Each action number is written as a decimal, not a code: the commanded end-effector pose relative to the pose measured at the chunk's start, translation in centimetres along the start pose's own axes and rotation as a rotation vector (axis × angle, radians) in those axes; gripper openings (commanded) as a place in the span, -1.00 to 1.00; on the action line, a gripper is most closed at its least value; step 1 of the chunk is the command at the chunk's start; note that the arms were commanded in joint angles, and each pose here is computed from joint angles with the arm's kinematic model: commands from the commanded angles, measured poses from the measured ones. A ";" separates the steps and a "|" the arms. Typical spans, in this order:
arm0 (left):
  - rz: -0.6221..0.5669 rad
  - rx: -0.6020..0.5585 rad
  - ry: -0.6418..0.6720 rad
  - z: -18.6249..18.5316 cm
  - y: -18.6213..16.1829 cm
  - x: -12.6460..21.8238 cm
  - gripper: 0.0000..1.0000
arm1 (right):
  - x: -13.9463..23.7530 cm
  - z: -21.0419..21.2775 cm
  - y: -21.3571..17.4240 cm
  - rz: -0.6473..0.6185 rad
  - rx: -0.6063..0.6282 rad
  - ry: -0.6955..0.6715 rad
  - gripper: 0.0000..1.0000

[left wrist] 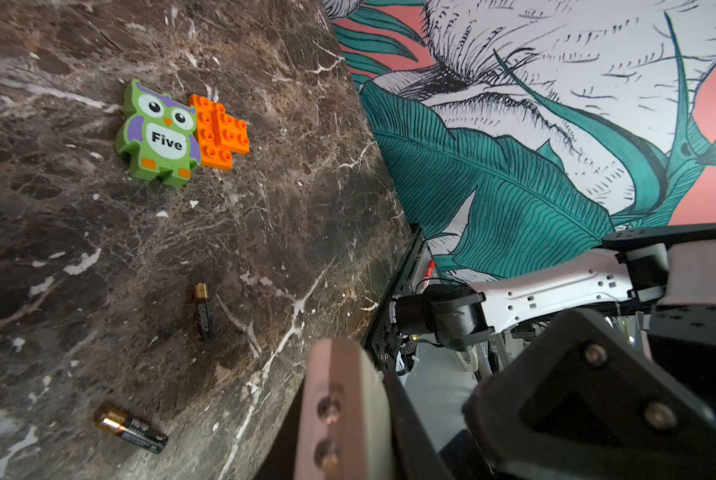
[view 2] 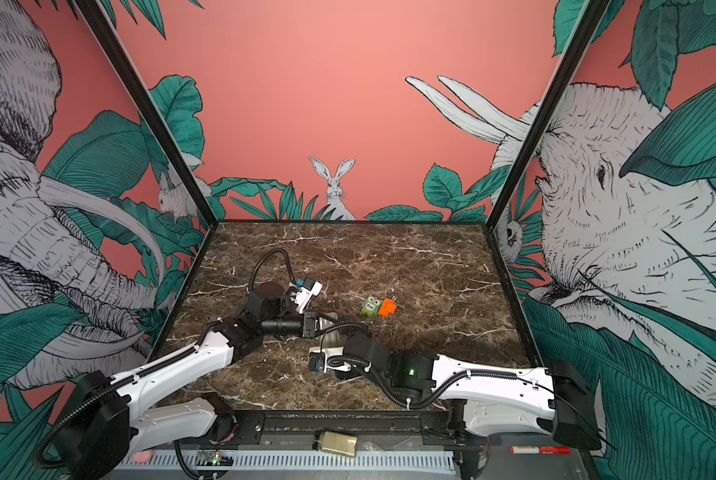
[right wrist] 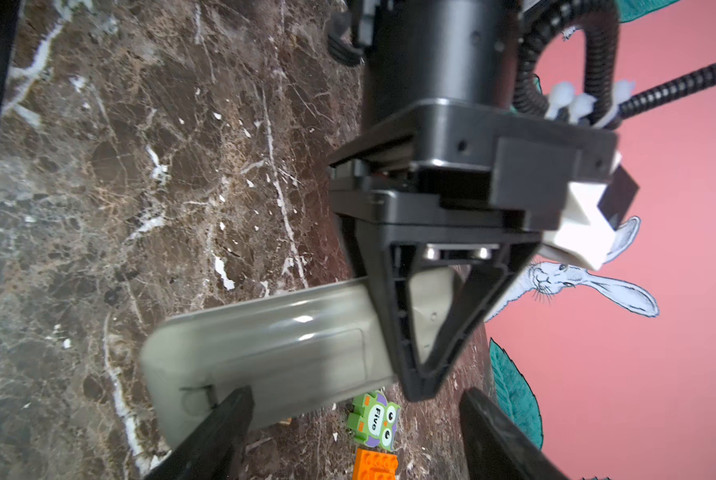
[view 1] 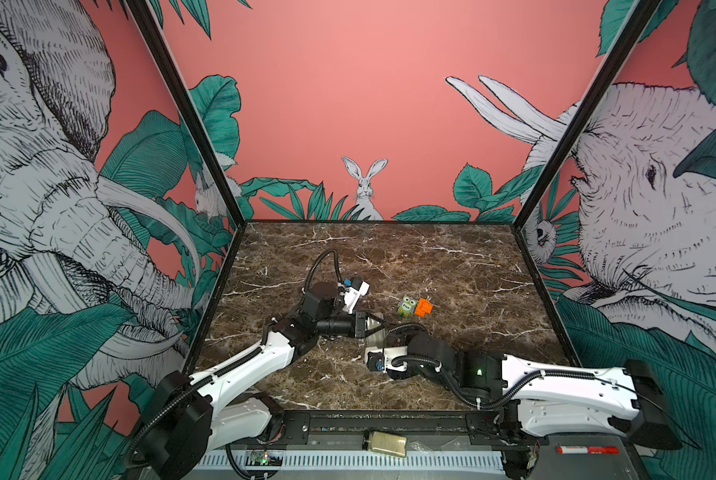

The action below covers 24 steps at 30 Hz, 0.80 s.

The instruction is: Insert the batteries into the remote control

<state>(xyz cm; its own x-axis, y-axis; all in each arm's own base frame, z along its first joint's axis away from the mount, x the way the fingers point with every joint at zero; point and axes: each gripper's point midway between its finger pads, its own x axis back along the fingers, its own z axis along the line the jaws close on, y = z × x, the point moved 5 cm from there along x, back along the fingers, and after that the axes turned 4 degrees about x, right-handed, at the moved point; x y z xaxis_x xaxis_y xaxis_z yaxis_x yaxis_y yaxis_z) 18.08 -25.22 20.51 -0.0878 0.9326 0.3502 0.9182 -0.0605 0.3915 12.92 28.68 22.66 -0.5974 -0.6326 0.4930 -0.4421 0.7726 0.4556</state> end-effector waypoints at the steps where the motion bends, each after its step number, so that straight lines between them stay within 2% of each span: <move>1: 0.048 -0.007 -0.056 -1.2 -0.4 0.0 -1.00 | 0.5 -1.7 0.3 0.002 -0.016 -0.078 0.55; 5: 0.049 -0.010 -0.058 -1.3 -0.4 0.0 -1.00 | 0.8 -1.5 0.6 -0.030 -0.017 -0.056 0.55; 9: 0.054 -0.013 -0.065 -1.5 -0.4 0.0 -1.00 | 1.6 -0.6 1.1 -0.111 -0.037 0.020 0.61; 14: 0.061 -0.014 -0.088 -1.7 -0.5 0.0 -1.00 | 2.0 0.5 1.5 -0.154 -0.056 0.116 0.61; 24: 0.084 -0.002 -0.140 -2.4 -0.7 0.1 -1.00 | 2.6 1.2 1.7 -0.204 -0.051 0.160 0.68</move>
<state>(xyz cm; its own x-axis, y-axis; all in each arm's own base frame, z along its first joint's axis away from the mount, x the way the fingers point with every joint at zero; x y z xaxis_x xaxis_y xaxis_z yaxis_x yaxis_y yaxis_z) 16.84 -25.72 21.13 0.0166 0.9531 0.3022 0.9281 -0.1271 0.3501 10.16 28.56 23.71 -0.4078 -0.7593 0.5072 -0.4977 0.6505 0.5737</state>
